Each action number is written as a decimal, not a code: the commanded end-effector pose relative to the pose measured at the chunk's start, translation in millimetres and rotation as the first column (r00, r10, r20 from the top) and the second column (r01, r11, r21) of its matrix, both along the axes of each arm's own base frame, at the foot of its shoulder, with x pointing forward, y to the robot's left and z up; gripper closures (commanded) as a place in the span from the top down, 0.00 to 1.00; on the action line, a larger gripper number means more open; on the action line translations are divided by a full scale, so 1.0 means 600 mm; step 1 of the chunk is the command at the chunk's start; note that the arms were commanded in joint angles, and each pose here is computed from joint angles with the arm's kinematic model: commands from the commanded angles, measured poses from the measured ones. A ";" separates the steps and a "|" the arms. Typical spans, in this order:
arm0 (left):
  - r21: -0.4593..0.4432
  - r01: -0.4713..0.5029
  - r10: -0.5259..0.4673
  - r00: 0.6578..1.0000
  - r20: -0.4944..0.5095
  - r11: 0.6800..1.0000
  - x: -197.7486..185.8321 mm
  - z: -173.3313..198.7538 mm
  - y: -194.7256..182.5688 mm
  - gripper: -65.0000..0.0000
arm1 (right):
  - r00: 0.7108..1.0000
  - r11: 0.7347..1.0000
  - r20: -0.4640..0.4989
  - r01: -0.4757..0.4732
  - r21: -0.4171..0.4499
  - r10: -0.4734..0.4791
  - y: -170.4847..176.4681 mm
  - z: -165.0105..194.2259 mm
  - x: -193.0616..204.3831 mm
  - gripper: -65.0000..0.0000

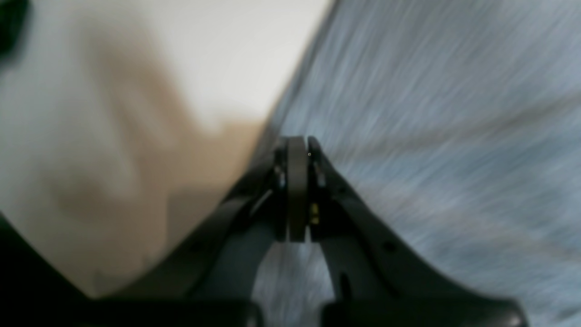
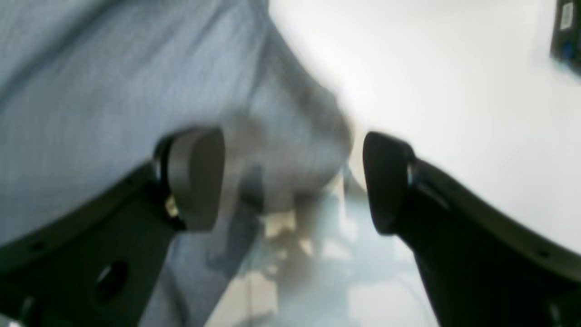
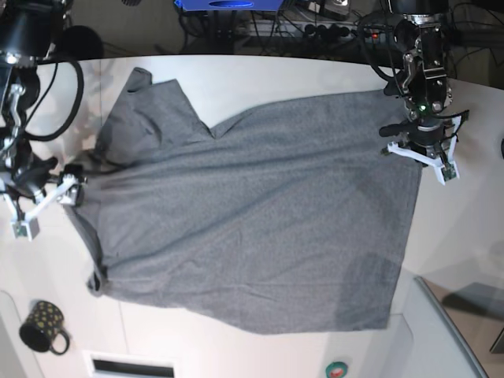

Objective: Layout the t-shirt on the table in an organized manner, then fold the t-shirt properly
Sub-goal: 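Grasp the shirt's collar-side corners with both grippers and pull taut, then lift the grey shirt by its corners with both grippers, then swing the held shirt up and lay it back across the table, then pull both grippers apart to stretch the shirt edge, then release, then regrasp the shirt edge with both grippers and pull it outward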

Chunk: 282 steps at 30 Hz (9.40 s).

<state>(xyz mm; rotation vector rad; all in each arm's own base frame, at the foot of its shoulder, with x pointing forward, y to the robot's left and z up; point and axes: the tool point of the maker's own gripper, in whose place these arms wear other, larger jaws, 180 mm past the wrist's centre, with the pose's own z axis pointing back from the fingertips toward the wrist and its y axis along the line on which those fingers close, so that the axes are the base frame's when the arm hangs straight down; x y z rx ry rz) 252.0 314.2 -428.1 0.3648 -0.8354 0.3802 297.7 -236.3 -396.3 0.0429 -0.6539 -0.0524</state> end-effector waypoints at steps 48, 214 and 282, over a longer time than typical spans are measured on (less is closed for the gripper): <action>-0.185 -0.124 0.138 0.989 0.061 0.975 -0.141 0.050 0.091 0.63 | 0.984 0.921 -0.034 0.175 0.349 -0.174 -0.039 -0.113 -0.146 0.95; 0.179 0.512 -0.506 0.859 -0.079 0.840 0.141 0.259 -0.068 0.00 | 0.957 0.956 0.017 -0.289 0.044 0.289 0.023 0.020 -0.050 0.00; -0.088 0.048 -0.069 0.965 -0.254 0.995 -0.093 0.047 0.111 0.41 | 0.954 0.955 0.157 -0.275 0.110 0.256 0.024 0.040 0.083 0.67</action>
